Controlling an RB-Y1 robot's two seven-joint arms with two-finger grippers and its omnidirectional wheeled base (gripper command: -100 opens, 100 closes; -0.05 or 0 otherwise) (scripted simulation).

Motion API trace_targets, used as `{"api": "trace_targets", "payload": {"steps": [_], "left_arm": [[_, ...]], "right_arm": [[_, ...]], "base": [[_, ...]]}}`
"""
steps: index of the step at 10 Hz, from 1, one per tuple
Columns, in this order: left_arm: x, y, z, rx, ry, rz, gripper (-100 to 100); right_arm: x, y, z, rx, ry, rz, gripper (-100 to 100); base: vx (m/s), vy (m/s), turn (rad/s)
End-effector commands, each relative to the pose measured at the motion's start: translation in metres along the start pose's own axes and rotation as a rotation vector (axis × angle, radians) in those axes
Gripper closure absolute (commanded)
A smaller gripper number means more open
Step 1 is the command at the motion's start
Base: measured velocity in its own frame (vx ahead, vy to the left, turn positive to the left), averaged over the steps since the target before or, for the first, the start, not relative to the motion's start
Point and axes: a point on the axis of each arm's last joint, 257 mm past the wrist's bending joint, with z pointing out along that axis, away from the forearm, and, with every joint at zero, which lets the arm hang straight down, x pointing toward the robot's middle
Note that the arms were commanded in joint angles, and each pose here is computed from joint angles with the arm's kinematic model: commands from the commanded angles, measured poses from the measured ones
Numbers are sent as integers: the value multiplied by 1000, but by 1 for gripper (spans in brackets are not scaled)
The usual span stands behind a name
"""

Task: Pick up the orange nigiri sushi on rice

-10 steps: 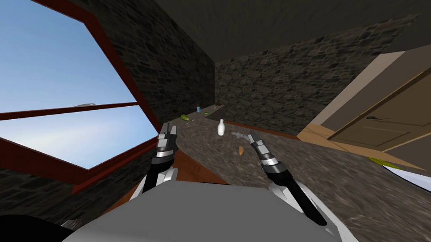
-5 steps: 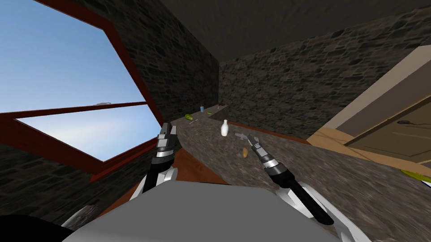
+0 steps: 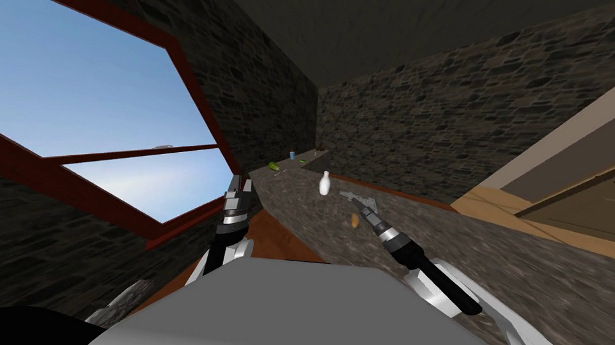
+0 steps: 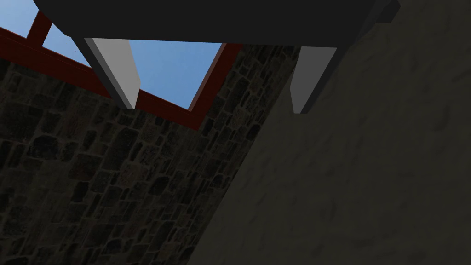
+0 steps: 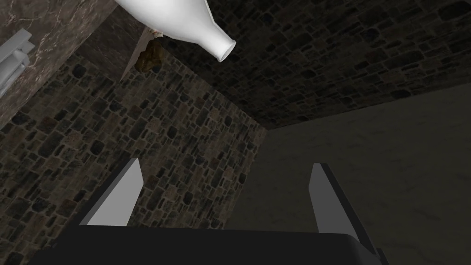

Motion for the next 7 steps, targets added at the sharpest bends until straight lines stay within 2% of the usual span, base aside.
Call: {"api": "trace_targets", "payload": {"steps": [1,2,3,4,5,6,7], "left_arm": [[0,0,0,0,0,0,0],[0,0,0,0,0,0,0],[0,0,0,0,0,0,0],[0,0,0,0,0,0,0],[0,0,0,0,0,0,0],[0,0,0,0,0,0,0],[0,0,0,0,0,0,0]], "right_arm": [[6,-22,-7,66,45,-22,-100],[6,-23,-8,66,63,-38,-100],[9,-42,-14,124,92,-49,-100],[9,-42,-15,124,109,-65,-100],[11,-61,-23,183,136,-74,-100],[11,-62,-23,183,153,-90,-100],[12,-80,-32,242,178,-98,-100]], "base": [[15,28,144],[11,21,57],[9,27,107],[8,18,51],[10,25,113],[9,21,50],[10,24,108]]}}
